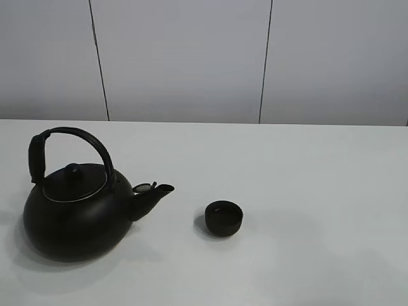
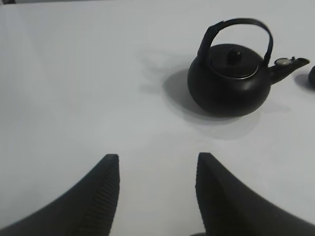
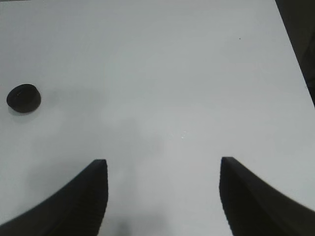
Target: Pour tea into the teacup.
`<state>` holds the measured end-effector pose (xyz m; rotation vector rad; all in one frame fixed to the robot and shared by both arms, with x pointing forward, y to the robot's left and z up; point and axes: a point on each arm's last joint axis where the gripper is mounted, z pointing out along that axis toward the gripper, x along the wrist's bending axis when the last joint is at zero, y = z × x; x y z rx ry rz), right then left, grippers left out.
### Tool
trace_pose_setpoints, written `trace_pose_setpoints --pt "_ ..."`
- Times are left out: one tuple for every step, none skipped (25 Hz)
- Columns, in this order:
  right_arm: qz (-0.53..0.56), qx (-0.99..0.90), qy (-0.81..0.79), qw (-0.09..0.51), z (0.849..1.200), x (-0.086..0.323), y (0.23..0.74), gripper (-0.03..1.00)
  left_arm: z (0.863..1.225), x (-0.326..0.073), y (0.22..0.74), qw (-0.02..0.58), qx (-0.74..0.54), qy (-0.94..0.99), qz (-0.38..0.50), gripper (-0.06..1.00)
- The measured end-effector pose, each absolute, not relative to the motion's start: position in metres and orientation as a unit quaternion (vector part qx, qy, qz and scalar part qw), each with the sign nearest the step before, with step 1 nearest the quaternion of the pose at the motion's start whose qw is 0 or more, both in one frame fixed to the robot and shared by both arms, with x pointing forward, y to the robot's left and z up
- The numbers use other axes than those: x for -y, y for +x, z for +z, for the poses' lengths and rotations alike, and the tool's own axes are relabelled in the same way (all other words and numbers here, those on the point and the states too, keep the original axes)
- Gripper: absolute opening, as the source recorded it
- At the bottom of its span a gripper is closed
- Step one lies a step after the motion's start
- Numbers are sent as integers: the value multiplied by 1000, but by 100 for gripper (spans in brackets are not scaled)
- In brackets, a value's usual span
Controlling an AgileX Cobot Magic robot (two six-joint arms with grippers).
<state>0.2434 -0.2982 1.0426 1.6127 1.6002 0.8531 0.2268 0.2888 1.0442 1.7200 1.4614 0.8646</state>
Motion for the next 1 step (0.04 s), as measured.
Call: trace_pose_setpoints --pt "329 -618 623 350 1043 298 243 45 1043 -289 228 354 -567 664 335 35"
